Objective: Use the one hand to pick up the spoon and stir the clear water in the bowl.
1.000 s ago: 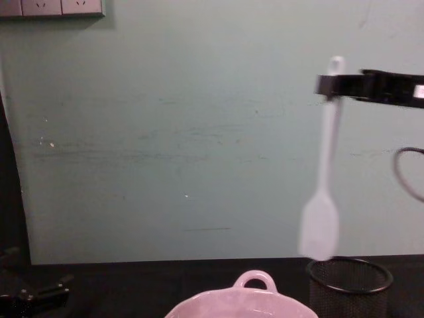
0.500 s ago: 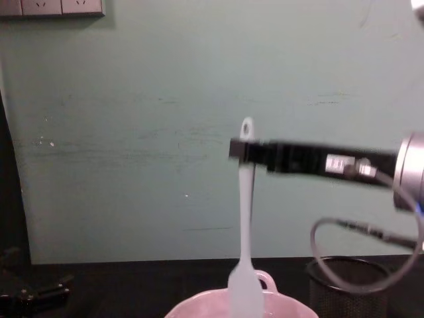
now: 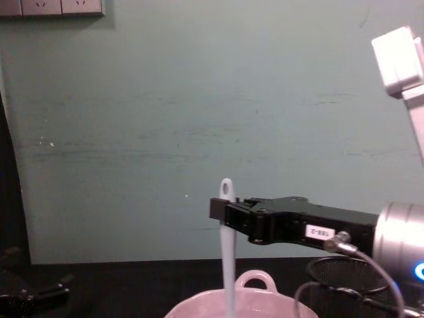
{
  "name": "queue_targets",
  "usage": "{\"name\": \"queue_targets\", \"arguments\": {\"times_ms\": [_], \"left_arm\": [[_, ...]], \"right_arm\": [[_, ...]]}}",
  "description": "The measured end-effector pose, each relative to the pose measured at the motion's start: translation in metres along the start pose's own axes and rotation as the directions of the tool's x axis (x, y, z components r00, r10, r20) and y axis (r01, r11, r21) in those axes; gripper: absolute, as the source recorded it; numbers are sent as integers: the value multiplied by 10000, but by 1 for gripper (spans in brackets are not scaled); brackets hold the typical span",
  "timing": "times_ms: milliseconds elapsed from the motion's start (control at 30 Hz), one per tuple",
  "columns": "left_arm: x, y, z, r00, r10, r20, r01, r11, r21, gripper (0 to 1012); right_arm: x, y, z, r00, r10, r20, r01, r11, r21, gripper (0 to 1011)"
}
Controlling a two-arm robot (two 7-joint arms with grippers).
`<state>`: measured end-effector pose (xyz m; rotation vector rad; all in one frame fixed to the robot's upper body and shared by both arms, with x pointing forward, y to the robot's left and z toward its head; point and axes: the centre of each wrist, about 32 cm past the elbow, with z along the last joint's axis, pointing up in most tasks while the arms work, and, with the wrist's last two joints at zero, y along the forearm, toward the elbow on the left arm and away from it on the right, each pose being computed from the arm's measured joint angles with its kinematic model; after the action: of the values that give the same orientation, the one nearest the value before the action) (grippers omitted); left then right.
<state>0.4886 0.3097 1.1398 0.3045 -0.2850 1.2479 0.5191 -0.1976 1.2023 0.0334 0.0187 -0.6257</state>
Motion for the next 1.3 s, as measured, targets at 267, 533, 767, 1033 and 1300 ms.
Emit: {"name": "queue_targets", "arguments": {"times_ms": [267,533,767,1033,1300], "left_arm": [[0,0,0,10000,0,0,0,10000,0,1011],[0,0,0,10000,0,0,0,10000,0,1011],[0,0,0,10000,1,0,-1,10000,1,1011],[0,0,0,10000,1,1,-1,10000,0,1011],[0,0,0,10000,0,0,0,10000,0,1011]], "right_arm": [[61,240,-60,9992,137,-376,-127,9996,257,126],[202,432,-109,9976,-237,-650,269,9984,502,126],[342,409,-132,9947,-875,-544,900,9949,450,126],[411,170,-124,9853,-1700,-163,1707,9837,563,126],[358,-39,-111,9824,-1868,45,1863,9810,544,126]]}}
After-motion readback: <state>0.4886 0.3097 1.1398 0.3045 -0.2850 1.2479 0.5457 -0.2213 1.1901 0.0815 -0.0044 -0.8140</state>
